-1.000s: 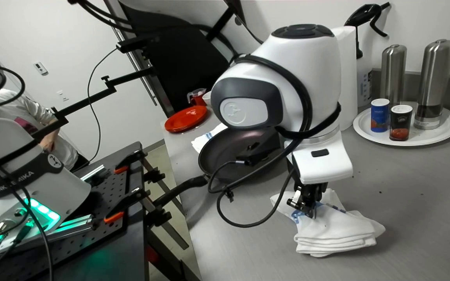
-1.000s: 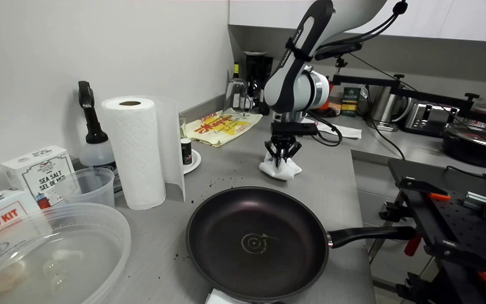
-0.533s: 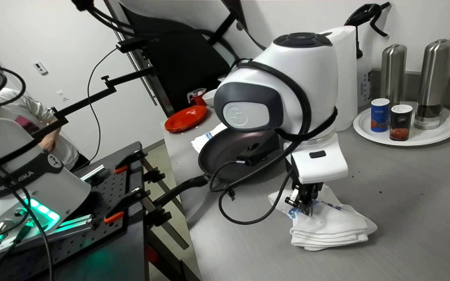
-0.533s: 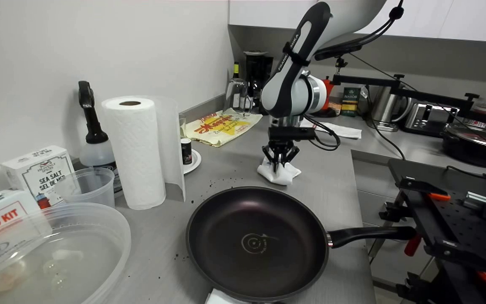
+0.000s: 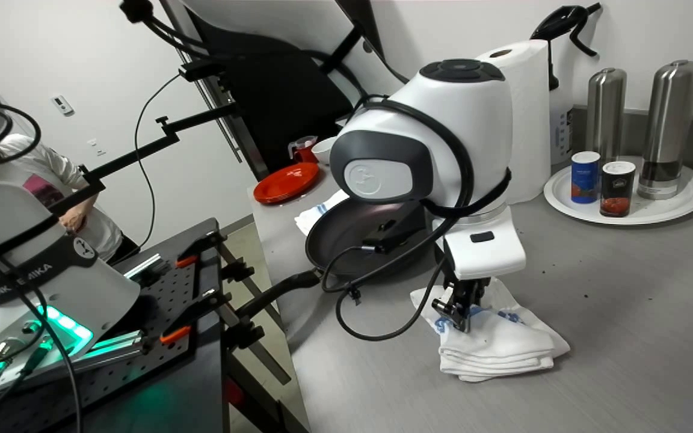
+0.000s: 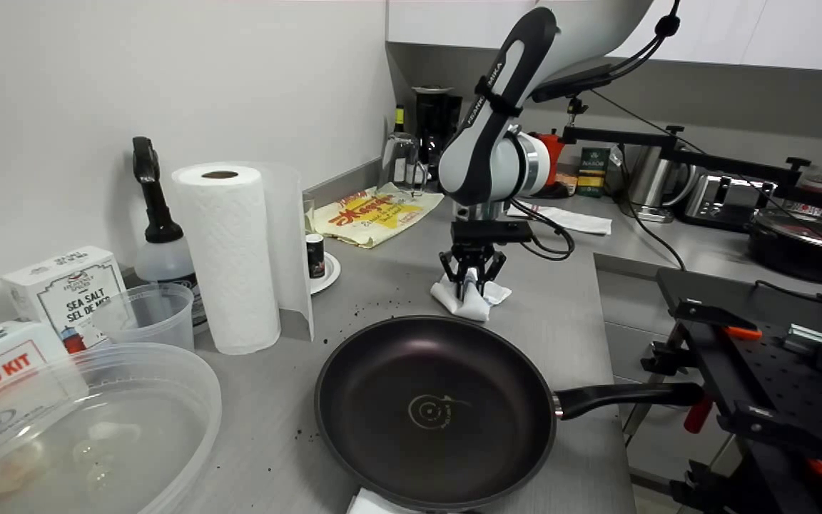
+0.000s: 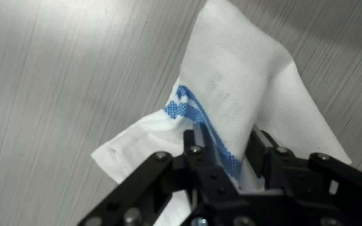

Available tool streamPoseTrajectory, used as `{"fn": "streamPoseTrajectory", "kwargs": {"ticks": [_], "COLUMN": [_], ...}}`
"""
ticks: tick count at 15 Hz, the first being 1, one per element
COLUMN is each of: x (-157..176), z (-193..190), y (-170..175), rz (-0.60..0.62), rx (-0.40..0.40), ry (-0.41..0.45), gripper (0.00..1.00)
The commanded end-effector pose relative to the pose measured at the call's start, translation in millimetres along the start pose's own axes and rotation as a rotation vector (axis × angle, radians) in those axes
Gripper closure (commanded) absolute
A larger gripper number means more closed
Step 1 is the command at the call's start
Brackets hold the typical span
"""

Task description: Pick up the white towel with blue stripes from the table, wipe inside the black pan, and put the towel back on the table.

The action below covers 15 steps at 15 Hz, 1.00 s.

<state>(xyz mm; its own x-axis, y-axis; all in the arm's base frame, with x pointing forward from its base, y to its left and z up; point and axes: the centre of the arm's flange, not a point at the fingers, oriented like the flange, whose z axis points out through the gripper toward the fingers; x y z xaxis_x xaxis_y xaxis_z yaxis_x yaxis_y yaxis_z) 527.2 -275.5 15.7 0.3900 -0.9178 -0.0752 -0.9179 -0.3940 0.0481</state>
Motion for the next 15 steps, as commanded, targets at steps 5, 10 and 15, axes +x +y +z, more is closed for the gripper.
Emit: {"fn": "streamPoseTrajectory", "kwargs": {"ticks": [5,10,15], "x": [-55.0,-102.7,-162.1], "z": [-43.2,-79.6,-114.9], "y": [-1.7,1.5,15.3], "rz": [-0.150,-0.215,-0.334], "rx": [-0.001,-0.017,-0.115], "ry": [-0.016,0.017,0.123], "gripper": [0.04,0.00,0.00]}}
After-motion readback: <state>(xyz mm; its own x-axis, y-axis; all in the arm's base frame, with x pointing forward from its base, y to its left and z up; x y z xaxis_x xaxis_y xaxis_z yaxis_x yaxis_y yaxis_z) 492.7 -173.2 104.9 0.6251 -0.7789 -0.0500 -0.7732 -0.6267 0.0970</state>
